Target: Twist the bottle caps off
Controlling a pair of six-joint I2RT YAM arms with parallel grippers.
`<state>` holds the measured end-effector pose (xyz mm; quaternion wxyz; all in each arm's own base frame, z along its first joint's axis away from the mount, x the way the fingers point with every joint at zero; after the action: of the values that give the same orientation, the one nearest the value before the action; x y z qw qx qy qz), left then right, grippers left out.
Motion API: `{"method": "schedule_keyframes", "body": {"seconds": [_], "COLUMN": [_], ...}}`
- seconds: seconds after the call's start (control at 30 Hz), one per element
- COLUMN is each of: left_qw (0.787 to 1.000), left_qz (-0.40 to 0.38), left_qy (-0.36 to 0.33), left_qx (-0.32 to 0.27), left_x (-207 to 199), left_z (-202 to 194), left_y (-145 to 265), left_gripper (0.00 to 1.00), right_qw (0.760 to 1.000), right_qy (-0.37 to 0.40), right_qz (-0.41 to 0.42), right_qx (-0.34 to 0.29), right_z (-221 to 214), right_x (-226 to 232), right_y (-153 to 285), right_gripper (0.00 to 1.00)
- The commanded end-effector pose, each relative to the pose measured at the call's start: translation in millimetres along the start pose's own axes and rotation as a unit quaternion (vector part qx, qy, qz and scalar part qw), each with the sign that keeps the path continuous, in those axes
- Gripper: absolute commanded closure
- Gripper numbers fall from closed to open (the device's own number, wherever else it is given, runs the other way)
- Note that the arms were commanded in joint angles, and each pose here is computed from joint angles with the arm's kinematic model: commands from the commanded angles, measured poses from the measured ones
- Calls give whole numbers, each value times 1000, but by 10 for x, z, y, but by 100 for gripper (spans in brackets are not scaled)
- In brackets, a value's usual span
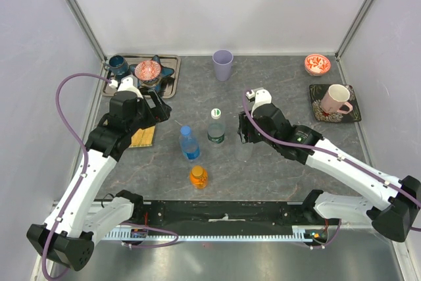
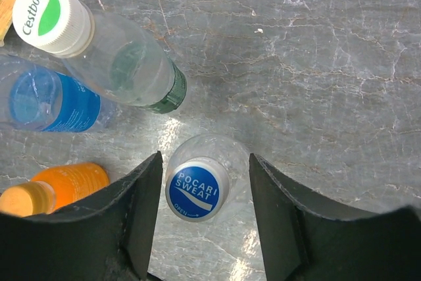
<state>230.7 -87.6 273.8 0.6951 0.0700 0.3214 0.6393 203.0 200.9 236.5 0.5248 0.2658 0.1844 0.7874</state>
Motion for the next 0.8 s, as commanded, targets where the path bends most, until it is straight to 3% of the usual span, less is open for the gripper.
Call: {"method": "schedule_keyframes", "body": {"seconds": [0.0,0.13,0.3,0.5,0.57,0.6,0.63,0.7,0.77], "left_qw": [1000,1000,999,992,985,982,978,957,934], "left_qz": [-6,-4,1,-24,-70,-92,-116,-205,-295], "left_qy": [-13,-13,-14,-12,-15,-24,-29,-63,-95], "left_qx": [-22,-27,-49,-126,-156,-163,-173,-194,-176], "left_x": [-15,-16,-41,-228,-384,-442,-512,-770,-1027], "left_z": [76,101,239,707,869,904,945,1089,1142], "left_y": [17,29,81,271,326,335,359,431,505], "left_gripper": [4,4,5,5,5,5,5,5,5], "right_qw": [1000,1000,998,991,985,983,979,974,965], "right_qy": [-10,-11,-25,-39,-52,-55,-64,-73,-93], "right_qz": [8,7,-1,-29,-56,-64,-70,-69,-45], "right_qx": [-19,-23,-60,-126,-155,-163,-183,-202,-243], "right_z": [43,46,259,785,979,1039,1161,1269,1416], "right_x": [34,24,-5,-82,-151,-166,-180,-177,-132], "right_y": [12,32,244,833,1044,1099,1217,1306,1398], "right_gripper": [40,54,61,66,77,91,96,100,100]}}
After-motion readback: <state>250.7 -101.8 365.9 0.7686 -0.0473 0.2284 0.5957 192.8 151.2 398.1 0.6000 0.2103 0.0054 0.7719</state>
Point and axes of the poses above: each gripper's point midway between its finger pads, its own y axis back along the fingers, its own x axis along the line the jaws close on, z = x × y, the point moved 6 cm from there along y, back along the fingers, and after that the axes turned 5 degrees about -y, right-handed, at the moved point
